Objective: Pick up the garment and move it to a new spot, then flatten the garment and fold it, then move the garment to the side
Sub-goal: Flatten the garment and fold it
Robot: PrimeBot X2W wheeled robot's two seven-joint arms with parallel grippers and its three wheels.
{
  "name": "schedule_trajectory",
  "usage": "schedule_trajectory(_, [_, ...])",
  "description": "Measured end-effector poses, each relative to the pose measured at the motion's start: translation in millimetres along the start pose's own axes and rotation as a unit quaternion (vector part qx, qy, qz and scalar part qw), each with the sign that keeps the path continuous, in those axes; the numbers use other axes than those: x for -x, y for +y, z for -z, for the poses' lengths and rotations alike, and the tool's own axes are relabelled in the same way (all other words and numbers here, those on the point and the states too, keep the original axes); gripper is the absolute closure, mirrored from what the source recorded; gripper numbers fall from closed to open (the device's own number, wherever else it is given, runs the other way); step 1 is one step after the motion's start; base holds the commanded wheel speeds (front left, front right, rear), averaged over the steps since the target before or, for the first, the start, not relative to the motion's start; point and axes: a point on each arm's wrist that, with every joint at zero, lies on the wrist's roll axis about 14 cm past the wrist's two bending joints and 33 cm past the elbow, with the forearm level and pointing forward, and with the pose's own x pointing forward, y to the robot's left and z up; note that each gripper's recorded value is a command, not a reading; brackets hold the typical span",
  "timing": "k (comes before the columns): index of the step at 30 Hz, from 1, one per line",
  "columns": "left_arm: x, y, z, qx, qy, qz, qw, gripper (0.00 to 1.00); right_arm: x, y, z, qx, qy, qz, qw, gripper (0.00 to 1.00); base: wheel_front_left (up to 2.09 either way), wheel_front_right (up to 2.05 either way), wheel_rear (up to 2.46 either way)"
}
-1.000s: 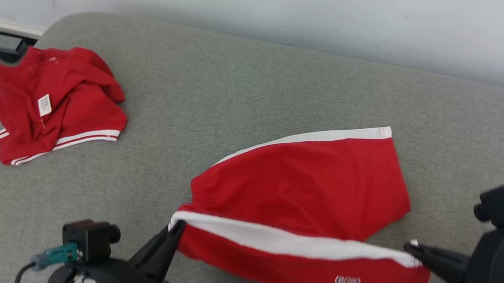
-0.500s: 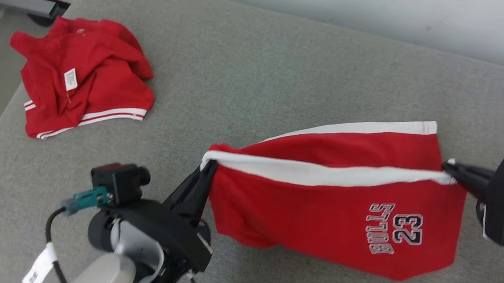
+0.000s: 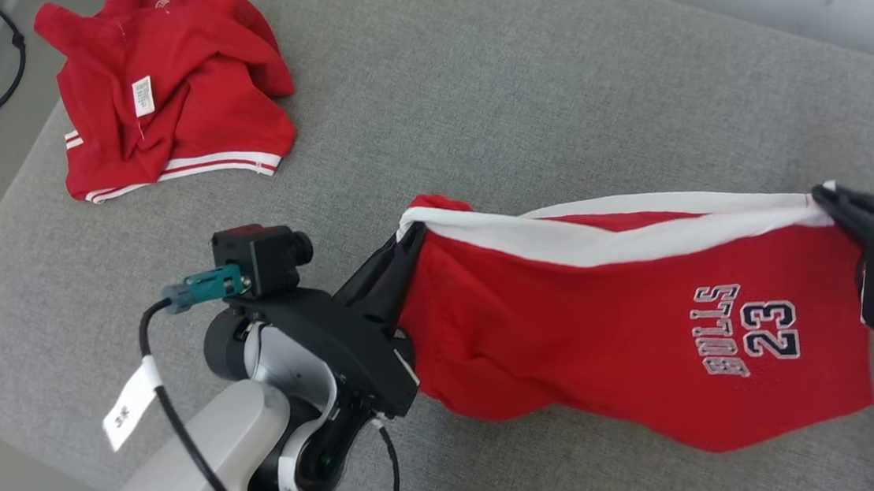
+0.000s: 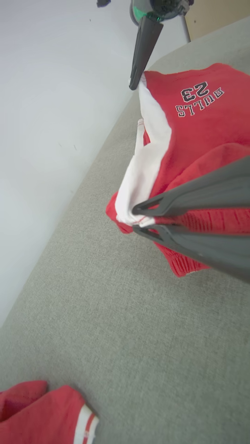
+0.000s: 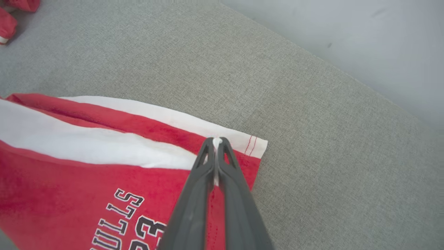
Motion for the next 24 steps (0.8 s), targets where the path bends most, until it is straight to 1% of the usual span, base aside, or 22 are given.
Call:
schedule_trajectory(11, [-15.9, 3.1, -1.7, -0.005, 0.000, -0.007, 1.000, 1.00, -28.9, -6.5, -16.2, 0.021, -0.030, 0.009, 0.999, 1.00, 0.00, 0.00, 0.00])
schedule_trajectory(12, [-16.6, 3.5, -1.6, -0.005, 0.000, -0.008, 1.000, 1.00, -30.9, -7.0, -16.9, 0.021, -0.033, 0.009, 0.999, 0.91, 0.00, 0.00, 0.00])
schedule_trajectory(13, [-17.3, 3.7, -2.0, -0.005, -0.001, -0.009, 1.000, 1.00, -32.6, -7.2, -18.8, 0.020, -0.040, 0.010, 0.999, 0.22, 0.00, 0.00, 0.00])
schedule_trajectory(14, [-17.8, 3.9, -2.0, -0.005, -0.002, -0.010, 1.000, 0.67, -34.6, -8.8, -18.3, 0.016, -0.040, 0.012, 0.999, 0.00, 0.00, 0.00, 0.00])
schedule_trajectory(15, [-18.0, 4.9, -1.8, -0.005, -0.003, -0.012, 1.000, 0.49, -36.7, -8.8, -17.1, 0.015, -0.040, 0.012, 0.999, 0.00, 0.00, 0.00, 0.00])
schedule_trajectory(16, [-18.2, 5.5, -0.8, -0.006, -0.002, -0.013, 1.000, 0.00, -38.9, -8.4, -15.3, 0.012, -0.039, 0.012, 0.999, 0.00, 0.00, 0.00, 0.00])
schedule_trajectory(19, [-18.4, 5.8, -4.7, -0.005, -0.016, -0.015, 1.000, 0.00, -41.9, -3.2, -16.2, 0.008, -0.047, 0.006, 0.999, 0.00, 0.00, 0.00, 0.00])
schedule_trajectory(24, [-16.9, 11.0, -23.8, -0.004, -0.065, -0.026, 0.998, 0.00, -32.2, -0.3, -28.3, 0.007, -0.089, 0.008, 0.996, 0.00, 0.00, 0.00, 0.00])
